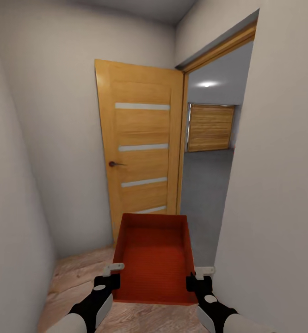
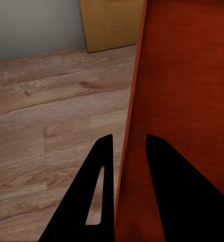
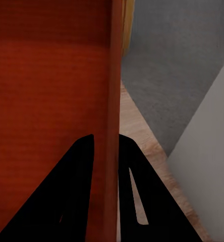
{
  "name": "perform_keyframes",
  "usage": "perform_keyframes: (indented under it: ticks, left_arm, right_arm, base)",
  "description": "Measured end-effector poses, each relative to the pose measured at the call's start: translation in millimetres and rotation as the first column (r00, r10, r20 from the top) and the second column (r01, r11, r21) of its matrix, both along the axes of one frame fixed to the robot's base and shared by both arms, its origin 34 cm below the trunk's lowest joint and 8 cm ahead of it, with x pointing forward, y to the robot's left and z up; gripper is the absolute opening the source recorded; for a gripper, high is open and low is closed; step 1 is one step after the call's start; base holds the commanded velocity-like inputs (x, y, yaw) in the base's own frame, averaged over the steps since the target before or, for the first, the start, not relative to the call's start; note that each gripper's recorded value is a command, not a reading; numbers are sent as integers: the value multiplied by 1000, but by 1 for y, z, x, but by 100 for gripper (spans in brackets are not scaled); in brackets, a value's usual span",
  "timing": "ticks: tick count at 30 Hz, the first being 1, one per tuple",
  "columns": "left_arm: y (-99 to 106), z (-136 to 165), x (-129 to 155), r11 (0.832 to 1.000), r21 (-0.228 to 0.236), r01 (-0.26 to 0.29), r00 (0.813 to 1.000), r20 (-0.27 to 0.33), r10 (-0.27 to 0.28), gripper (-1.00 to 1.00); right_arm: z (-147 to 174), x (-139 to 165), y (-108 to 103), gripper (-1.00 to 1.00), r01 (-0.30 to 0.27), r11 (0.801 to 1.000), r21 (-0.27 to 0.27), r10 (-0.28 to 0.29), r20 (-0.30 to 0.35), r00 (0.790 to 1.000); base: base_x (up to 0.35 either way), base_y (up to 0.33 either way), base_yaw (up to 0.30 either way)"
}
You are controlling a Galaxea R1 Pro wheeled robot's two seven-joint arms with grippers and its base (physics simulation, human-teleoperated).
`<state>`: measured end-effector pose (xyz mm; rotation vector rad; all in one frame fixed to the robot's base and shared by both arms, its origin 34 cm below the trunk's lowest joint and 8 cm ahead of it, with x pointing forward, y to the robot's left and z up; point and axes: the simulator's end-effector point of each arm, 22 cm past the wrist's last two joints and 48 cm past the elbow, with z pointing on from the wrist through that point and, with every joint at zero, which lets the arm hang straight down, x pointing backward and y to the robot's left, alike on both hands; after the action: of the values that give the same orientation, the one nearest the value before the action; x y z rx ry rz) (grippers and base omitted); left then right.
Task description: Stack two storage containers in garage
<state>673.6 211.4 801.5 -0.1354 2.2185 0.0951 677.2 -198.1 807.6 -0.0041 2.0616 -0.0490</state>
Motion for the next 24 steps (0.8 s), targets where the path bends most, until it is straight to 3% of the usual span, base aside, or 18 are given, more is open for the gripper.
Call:
perform_keyframes:
  ticks: [10, 20, 24]
  left_arm:
    - [0, 0, 0, 1000, 0, 0, 1000, 0, 0, -100]
    - [0, 0, 0, 1000, 1, 0, 1000, 0, 0, -100]
    - [0, 0, 0, 1000, 1, 1, 1000, 0, -1, -100]
  right_arm:
    - [0, 0, 0, -100, -1, 1000, 0, 1, 0, 1000]
    - [0, 0, 0, -100, 0, 1000, 0, 0, 0, 1000]
    - [0, 0, 0, -100, 0, 1000, 1, 0, 0, 1000]
  base:
    - [257, 233, -276]
    - [262, 239, -43]
    - [263, 239, -195]
